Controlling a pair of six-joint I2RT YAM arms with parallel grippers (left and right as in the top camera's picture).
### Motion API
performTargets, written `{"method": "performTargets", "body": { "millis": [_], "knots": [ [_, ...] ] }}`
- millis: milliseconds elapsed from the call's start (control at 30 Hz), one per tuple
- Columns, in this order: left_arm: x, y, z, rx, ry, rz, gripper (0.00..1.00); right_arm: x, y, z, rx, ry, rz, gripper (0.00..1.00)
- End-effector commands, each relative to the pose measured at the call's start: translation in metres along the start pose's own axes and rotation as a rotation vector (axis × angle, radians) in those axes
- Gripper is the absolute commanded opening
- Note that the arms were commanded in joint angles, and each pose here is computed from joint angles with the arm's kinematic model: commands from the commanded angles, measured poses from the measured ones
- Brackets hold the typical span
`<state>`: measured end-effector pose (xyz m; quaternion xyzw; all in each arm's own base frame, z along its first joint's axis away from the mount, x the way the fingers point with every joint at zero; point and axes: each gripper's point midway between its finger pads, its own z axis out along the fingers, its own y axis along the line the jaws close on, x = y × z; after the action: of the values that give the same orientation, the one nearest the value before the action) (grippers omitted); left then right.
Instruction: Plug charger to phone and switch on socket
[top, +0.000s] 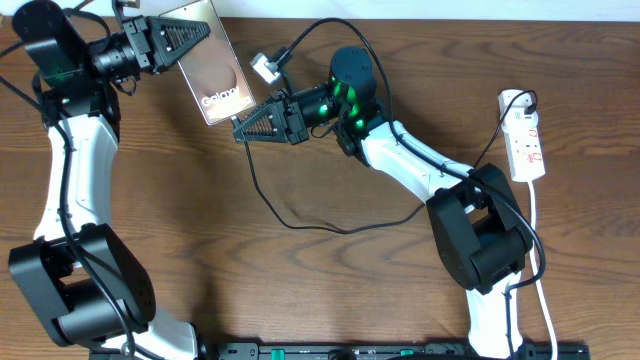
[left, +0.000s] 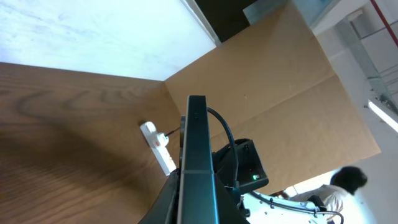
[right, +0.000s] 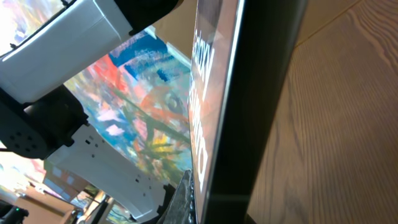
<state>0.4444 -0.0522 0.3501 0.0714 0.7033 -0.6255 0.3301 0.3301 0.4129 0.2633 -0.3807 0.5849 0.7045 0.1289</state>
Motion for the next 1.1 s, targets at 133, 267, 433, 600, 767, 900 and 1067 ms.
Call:
{"method": "performTargets", "body": {
  "millis": [133, 267, 433, 600, 767, 900, 1067],
  "knots": [
    [0.004, -0.020, -0.002, 0.032, 0.041, 0.059, 0.07, -0.019, -0.010, -0.009, 0.062, -0.090, -0.010, 0.01],
    [0.004, -0.020, -0.002, 0.032, 0.041, 0.059, 0.07, -0.023, -0.012, -0.012, 0.075, -0.108, -0.009, 0.01],
    [0.004, -0.020, -0.002, 0.032, 0.041, 0.059, 0.07, -0.027, -0.015, -0.015, 0.092, -0.131, -0.010, 0.01],
    [0.004, -0.020, -0.002, 0.032, 0.041, 0.059, 0.08, -0.029, -0.017, -0.016, 0.102, -0.145, -0.009, 0.01],
    [0.004, -0.020, -0.002, 0.032, 0.041, 0.059, 0.08, -0.031, -0.018, -0.016, 0.107, -0.153, -0.009, 0.01],
    [0.004, -0.020, -0.002, 0.032, 0.041, 0.059, 0.07, -0.031, -0.018, -0.016, 0.107, -0.153, -0.009, 0.01],
    [0.004, -0.019, -0.002, 0.031, 0.042, 0.041, 0.07, -0.031, -0.018, -0.016, 0.107, -0.153, -0.010, 0.01]
  ]
}}
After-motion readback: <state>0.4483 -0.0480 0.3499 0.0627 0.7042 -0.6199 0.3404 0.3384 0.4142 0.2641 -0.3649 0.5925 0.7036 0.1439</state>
